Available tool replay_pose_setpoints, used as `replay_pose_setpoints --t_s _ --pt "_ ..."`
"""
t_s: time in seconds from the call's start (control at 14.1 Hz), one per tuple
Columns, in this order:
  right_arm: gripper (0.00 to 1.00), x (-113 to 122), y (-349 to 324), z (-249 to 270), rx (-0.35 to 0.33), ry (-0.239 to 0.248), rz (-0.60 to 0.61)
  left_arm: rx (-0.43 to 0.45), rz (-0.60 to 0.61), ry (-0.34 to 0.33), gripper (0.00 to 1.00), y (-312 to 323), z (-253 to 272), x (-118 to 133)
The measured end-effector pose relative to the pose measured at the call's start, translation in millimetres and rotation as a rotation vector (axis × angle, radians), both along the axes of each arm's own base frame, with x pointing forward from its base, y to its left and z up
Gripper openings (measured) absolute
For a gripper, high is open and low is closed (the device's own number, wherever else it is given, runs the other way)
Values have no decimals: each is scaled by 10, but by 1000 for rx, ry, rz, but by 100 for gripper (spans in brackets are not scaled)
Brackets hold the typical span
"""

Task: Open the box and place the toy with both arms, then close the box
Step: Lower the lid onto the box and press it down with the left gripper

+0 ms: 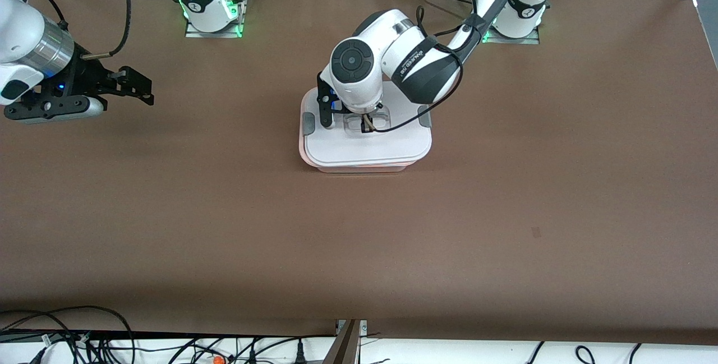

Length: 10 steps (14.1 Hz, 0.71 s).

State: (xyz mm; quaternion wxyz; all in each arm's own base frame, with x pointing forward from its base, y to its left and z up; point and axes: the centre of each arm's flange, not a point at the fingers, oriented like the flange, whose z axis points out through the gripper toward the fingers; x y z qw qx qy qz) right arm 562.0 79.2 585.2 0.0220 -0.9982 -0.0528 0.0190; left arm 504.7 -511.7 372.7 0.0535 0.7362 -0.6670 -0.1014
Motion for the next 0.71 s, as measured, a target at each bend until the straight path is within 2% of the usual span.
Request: replay_pose_setpoints --t_s 0.42,0.71 --pt "100 53 1 43 -13 -12 1 -19 5 -20 7 -43 -84 41" --pt "100 69 -2 0 -20 -3 0 -21 6 -22 7 -48 -93 56"
